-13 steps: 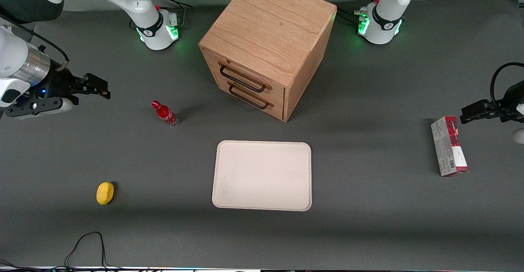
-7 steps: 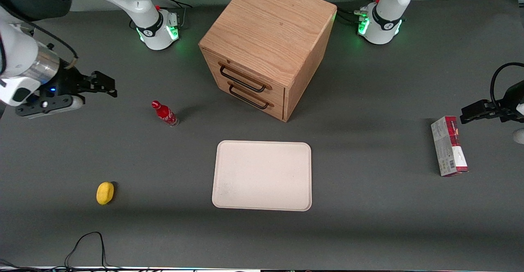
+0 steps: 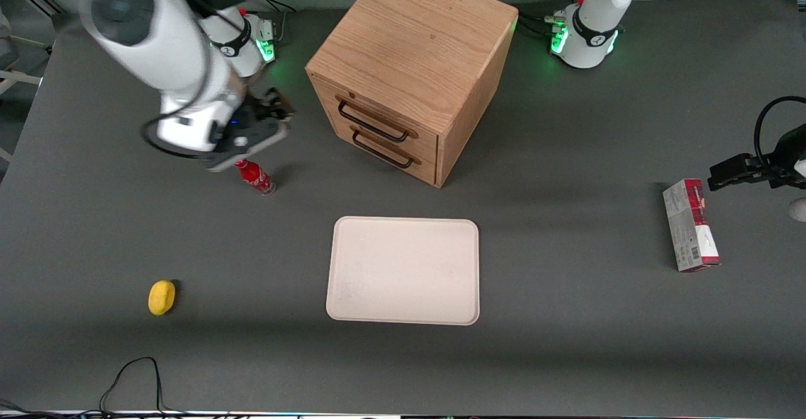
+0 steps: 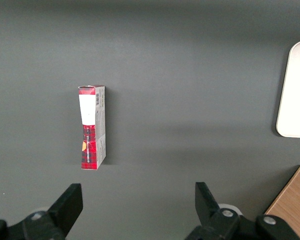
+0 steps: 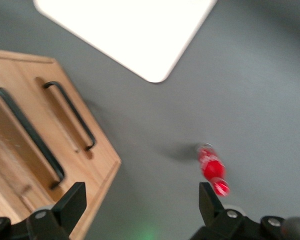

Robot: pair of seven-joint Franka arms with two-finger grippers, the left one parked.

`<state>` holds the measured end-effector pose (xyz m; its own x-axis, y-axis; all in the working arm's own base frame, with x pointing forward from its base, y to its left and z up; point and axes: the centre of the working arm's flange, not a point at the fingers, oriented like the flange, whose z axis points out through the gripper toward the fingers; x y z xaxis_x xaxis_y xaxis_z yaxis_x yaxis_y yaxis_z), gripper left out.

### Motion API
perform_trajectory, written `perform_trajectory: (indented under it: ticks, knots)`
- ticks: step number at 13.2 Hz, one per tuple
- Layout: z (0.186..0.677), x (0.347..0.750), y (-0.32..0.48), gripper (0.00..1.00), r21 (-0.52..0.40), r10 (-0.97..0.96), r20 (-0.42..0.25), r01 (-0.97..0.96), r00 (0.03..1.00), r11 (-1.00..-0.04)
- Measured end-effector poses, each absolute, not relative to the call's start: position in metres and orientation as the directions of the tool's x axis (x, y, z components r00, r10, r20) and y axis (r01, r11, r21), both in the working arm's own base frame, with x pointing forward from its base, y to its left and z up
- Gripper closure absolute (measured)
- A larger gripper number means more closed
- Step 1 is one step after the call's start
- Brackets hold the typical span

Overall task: Open upper drawer
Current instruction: 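Move the right gripper toward the black handle of the upper drawer, then hook the right gripper onto the upper drawer's black handle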

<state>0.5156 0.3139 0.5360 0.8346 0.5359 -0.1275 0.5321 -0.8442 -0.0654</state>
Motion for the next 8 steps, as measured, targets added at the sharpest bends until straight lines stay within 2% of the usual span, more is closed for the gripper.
perform_trajectory:
  ticks: [3,8]
  knots:
    - [0.489,0.512,0.384,0.0,-0.136,0.715,-0.152,0.702,0.682,-0.699]
    - [0.451,0.496,0.432,0.0,-0.166,0.787,-0.184,0.77,0.589,-0.616]
